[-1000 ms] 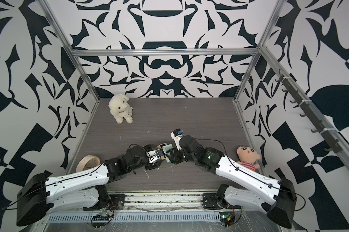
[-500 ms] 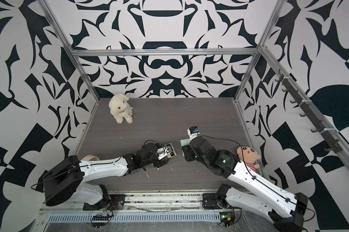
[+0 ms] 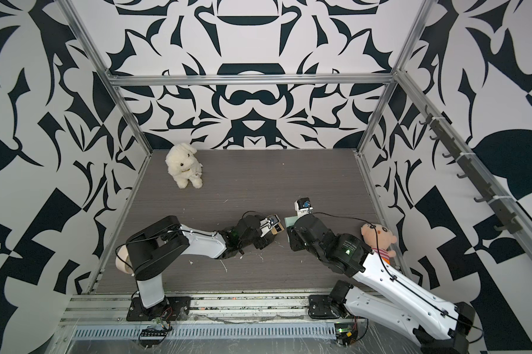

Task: Take the rings out of the lift-off lid box
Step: Place the jewelry box at the center of the board.

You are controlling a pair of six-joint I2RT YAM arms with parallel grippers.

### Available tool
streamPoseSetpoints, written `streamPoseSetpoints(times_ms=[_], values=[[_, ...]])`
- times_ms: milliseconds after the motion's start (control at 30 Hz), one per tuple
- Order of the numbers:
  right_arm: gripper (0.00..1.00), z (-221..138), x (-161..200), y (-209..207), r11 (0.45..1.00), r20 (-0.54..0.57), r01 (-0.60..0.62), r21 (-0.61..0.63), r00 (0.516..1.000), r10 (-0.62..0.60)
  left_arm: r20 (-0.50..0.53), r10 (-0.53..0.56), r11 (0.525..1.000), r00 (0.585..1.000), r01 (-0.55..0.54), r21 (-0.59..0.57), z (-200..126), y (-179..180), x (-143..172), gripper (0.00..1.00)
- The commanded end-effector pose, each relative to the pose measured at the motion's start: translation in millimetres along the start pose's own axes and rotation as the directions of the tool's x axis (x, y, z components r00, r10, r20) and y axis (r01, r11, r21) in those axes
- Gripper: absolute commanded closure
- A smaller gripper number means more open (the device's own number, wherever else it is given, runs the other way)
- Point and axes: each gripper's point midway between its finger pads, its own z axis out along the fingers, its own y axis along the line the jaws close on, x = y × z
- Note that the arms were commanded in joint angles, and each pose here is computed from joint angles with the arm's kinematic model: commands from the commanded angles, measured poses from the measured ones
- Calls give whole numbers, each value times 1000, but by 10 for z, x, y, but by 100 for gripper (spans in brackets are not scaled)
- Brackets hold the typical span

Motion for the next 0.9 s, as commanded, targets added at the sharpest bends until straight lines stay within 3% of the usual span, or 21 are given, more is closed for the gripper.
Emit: streamPoseSetpoints(times_ms=[0, 233, 367, 400, 567, 667, 867], values=[[49, -23, -23, -75, 999, 17, -16, 29, 1000, 15, 26, -47, 999, 999, 47, -11, 79, 3, -55, 35], [49, 49, 48, -81, 999, -12, -26, 41, 1000, 27, -31, -71, 997, 997, 71, -3, 141, -43, 100, 24], [49, 90, 80, -120, 997, -24, -38, 67, 999, 40, -44, -91, 996, 995, 92, 11, 123, -75, 148, 14], [49, 104, 93, -137, 996, -30, -41, 76, 999, 43, -50, -95, 995, 994, 95, 14, 116, -84, 160, 7], [48, 181, 159, -219, 991, -66, -55, 122, 996, 63, -60, -109, 993, 992, 112, 42, 49, -147, 170, 2], [48, 237, 203, -277, 986, -90, -70, 149, 992, 84, -33, -124, 991, 992, 126, 46, -41, -156, 74, 1], [48, 444, 269, -456, 972, -161, -126, 196, 974, 159, 84, -188, 981, 979, 184, 52, -497, -19, -423, 1]])
